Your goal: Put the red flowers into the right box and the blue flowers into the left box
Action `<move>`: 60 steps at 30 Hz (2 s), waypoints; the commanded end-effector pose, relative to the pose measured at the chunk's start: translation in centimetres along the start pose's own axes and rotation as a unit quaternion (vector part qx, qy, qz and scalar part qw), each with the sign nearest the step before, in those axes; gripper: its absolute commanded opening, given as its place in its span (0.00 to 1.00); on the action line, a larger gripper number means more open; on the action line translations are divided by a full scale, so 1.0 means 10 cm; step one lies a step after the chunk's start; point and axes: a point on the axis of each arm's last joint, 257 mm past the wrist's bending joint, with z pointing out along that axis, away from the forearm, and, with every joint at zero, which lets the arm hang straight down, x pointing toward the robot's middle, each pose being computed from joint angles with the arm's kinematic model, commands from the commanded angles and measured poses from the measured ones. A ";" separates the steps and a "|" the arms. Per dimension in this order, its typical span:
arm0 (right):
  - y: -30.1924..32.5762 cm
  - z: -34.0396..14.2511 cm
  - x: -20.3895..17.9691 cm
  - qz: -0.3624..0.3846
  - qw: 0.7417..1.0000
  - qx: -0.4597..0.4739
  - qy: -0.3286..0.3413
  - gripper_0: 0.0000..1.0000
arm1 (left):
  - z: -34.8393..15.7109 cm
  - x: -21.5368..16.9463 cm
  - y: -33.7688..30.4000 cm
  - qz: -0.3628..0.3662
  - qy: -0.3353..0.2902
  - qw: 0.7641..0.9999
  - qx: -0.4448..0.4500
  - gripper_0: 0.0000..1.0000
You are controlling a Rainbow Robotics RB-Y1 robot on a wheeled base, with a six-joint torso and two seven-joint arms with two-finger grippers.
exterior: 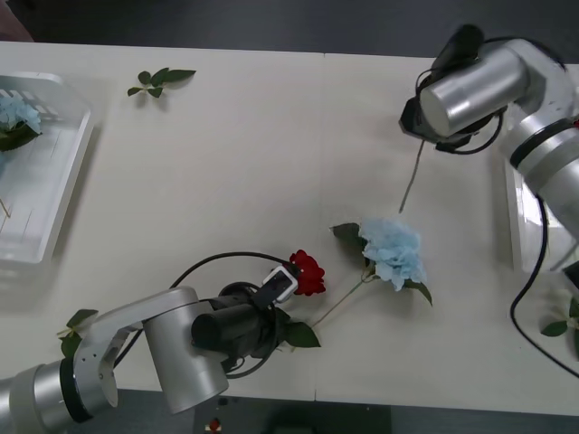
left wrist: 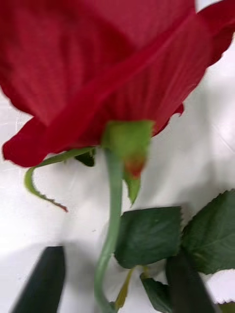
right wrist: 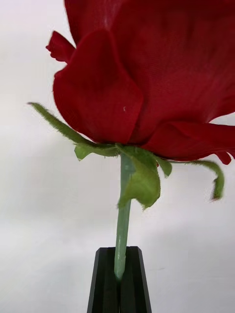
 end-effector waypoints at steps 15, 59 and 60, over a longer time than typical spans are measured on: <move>-1.90 -1.12 -1.17 -0.057 0.998 0.038 0.009 0.00 | -0.34 -0.45 0.54 -0.033 -0.053 0.997 -0.039 0.00; -2.41 -0.87 -0.43 -0.139 0.982 -0.130 0.000 1.00 | -1.67 -3.08 0.95 -0.399 -0.273 0.872 0.081 0.00; -2.31 -0.96 -0.44 -0.153 0.976 -0.154 0.003 1.00 | -1.68 -3.21 0.91 -0.406 -0.277 0.866 0.086 0.00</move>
